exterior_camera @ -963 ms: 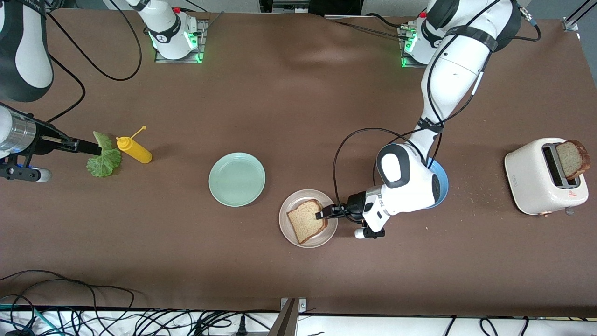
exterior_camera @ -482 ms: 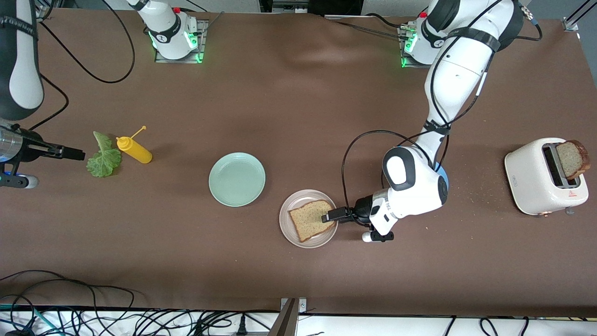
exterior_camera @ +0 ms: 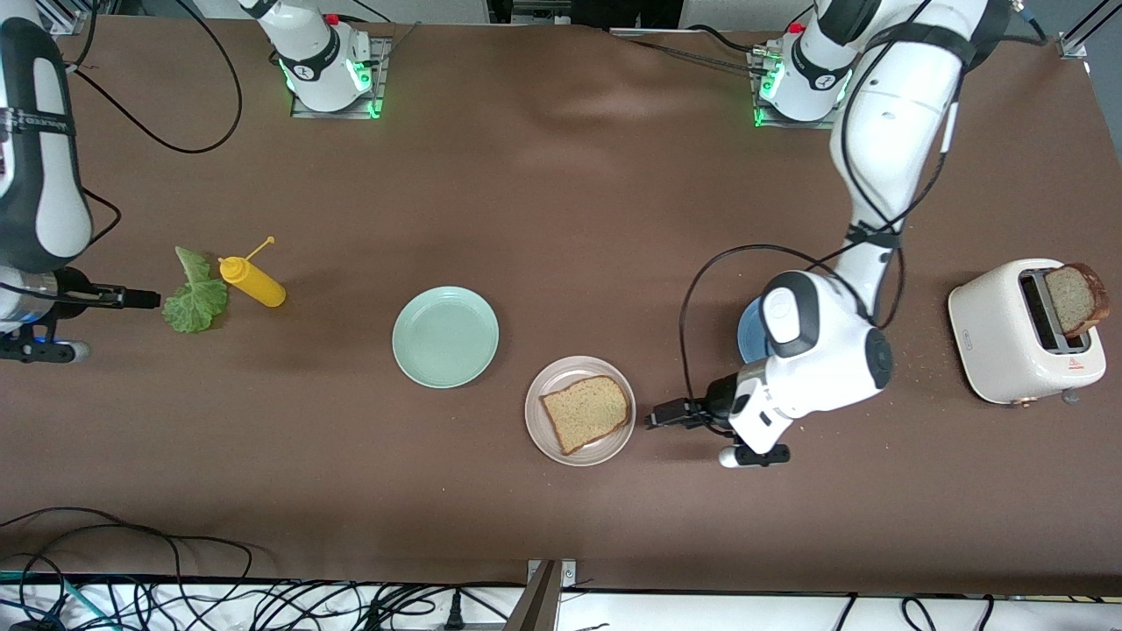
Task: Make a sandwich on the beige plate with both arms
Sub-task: 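Release the bread with the left gripper while the right gripper reaches the lettuce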
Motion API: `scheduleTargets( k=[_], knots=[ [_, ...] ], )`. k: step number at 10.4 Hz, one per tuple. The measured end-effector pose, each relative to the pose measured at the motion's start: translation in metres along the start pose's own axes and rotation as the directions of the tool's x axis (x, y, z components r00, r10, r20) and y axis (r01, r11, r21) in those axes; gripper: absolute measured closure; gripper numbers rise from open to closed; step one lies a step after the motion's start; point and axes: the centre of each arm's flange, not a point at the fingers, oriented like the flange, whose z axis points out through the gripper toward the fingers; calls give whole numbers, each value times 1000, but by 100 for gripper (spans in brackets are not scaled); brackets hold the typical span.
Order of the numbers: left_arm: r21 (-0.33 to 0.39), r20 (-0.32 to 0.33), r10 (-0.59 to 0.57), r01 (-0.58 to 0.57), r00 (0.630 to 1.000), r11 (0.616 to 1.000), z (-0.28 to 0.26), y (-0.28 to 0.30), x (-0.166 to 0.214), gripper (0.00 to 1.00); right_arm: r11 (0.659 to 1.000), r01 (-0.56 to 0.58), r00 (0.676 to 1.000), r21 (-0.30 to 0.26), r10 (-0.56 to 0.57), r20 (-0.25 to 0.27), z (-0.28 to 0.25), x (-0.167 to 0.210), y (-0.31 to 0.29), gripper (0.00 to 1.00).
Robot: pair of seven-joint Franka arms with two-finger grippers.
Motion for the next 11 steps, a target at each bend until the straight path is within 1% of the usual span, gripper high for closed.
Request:
scheduleTargets(
  k=[1,2,3,4,5,7,9,11],
  knots=[
    [65,16,4,-5,1000,998,-27,-10,6,0,1000,10,1000,1,-10,12,19,-3,1,0],
    [122,33,2,-6,999,992,-53,-25,11,0,1000,18,999,6,-18,38,40,-9,1,0],
    [164,48,-5,-3,999,986,-73,-41,15,0,1000,26,998,12,-27,63,61,-15,-1,0],
    [206,67,-13,-1,998,979,-87,-58,17,0,999,43,996,14,-44,72,80,-21,1,0],
    [256,90,-18,-6,996,967,-99,-76,19,0,998,65,995,15,-66,71,98,-28,8,0],
    [353,138,-28,-23,990,935,-124,-103,18,0,995,95,993,17,-96,74,122,-40,24,0],
    [439,174,-41,-40,984,898,-155,-121,15,0,993,113,989,16,-114,91,134,-46,32,0],
    [503,198,-43,-64,979,862,-171,-126,11,0,992,125,985,22,-127,116,151,-46,31,0]
  ],
)
